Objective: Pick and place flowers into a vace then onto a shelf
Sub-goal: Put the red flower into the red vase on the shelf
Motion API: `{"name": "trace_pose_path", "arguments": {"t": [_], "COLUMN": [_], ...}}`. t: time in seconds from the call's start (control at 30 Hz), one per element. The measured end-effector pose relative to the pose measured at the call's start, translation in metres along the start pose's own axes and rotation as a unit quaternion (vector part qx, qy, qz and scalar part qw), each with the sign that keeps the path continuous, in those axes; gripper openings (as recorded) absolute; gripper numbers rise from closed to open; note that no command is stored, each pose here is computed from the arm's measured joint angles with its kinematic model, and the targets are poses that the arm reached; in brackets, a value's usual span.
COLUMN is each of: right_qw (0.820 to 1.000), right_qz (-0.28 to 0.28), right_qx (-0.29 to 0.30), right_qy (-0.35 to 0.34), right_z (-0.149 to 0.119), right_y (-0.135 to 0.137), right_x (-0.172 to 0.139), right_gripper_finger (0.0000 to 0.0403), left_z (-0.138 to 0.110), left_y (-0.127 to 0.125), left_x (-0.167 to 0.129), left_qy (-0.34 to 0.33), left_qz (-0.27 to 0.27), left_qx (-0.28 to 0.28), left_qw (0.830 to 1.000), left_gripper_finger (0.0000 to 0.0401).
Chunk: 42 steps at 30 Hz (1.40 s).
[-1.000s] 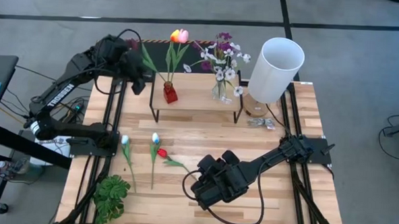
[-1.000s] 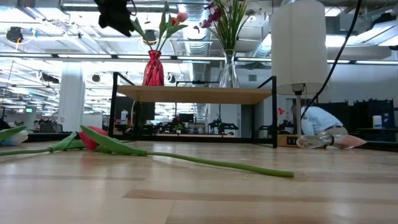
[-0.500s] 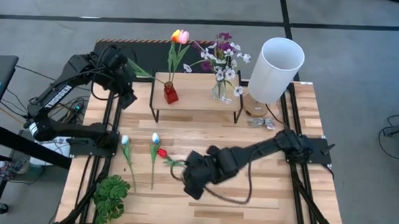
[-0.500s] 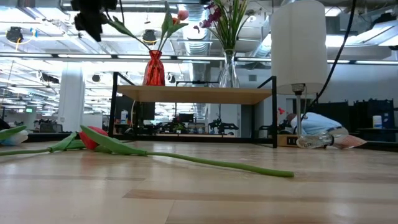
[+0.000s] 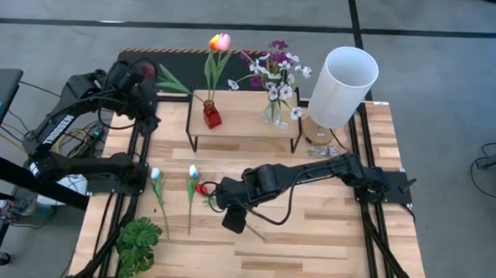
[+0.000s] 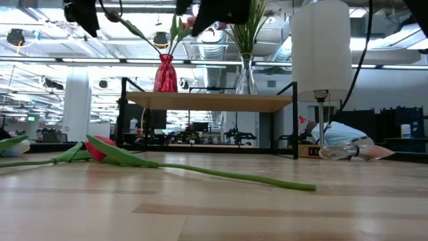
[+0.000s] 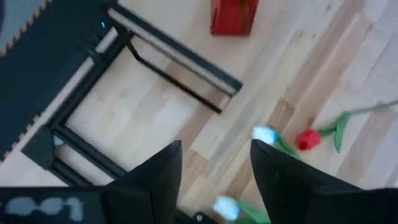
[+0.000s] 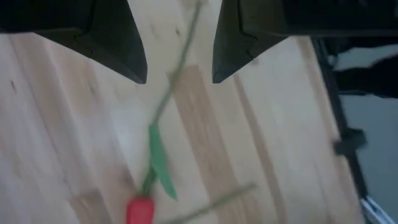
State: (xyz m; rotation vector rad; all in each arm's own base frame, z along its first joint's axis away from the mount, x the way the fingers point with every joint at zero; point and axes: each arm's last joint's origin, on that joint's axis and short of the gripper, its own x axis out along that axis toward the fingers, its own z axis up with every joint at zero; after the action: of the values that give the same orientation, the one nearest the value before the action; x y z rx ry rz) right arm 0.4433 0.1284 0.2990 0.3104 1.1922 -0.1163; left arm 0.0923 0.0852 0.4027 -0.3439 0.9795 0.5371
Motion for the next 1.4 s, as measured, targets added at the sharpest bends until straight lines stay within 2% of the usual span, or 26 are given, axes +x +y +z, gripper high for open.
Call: {"name": "trace_pose_path", "arguments": {"t": [0.27, 0.5, 0.63, 0.83, 0.9, 0.97, 1.17, 1.4], "right_qw": [0.999, 0.999, 0.998, 0.999, 0.999, 0.998, 0.997, 0.997], "right_qz": [-0.001, 0.001, 0.043, 0.05, 0.04, 0.056, 0.061, 0.062], "right_qx": [-0.042, -0.04, -0.041, -0.02, -0.014, -0.023, -0.03, -0.032], "right_qy": [0.012, 0.001, 0.008, 0.008, 0.029, 0.015, 0.036, 0.039], "right_z": [0.002, 0.011, 0.023, 0.037, 0.036, 0.041, 0.037, 0.036], "right_y": [0.0, -0.013, -0.025, -0.045, -0.051, -0.049, -0.046, -0.043], "right_x": [0.017, 0.015, 0.023, 0.043, 0.05, 0.064, 0.09, 0.127], "right_gripper_finger": [0.0173, 0.0173, 0.0173, 0.0173, 0.0173, 0.0173, 0.0173, 0.0173], "left_z": [-0.002, -0.011, -0.019, -0.041, -0.048, -0.056, -0.066, -0.071], "left_y": [0.001, -0.001, -0.003, -0.011, -0.014, -0.017, -0.022, -0.023], "left_x": [-0.015, -0.032, -0.042, -0.061, -0.066, -0.07, -0.071, -0.069], "left_qy": [-0.078, -0.138, -0.17, -0.221, -0.232, -0.238, -0.217, -0.192], "left_qz": [0.05, 0.081, 0.087, 0.028, -0.001, -0.029, -0.083, -0.097], "left_qx": [-0.011, -0.022, -0.039, -0.055, -0.048, -0.039, -0.018, -0.007], "left_qw": [0.996, 0.987, 0.981, 0.973, 0.972, 0.97, 0.972, 0.977], "left_gripper_finger": [0.0178, 0.0178, 0.0178, 0.0178, 0.0178, 0.0178, 0.0178, 0.0178]}}
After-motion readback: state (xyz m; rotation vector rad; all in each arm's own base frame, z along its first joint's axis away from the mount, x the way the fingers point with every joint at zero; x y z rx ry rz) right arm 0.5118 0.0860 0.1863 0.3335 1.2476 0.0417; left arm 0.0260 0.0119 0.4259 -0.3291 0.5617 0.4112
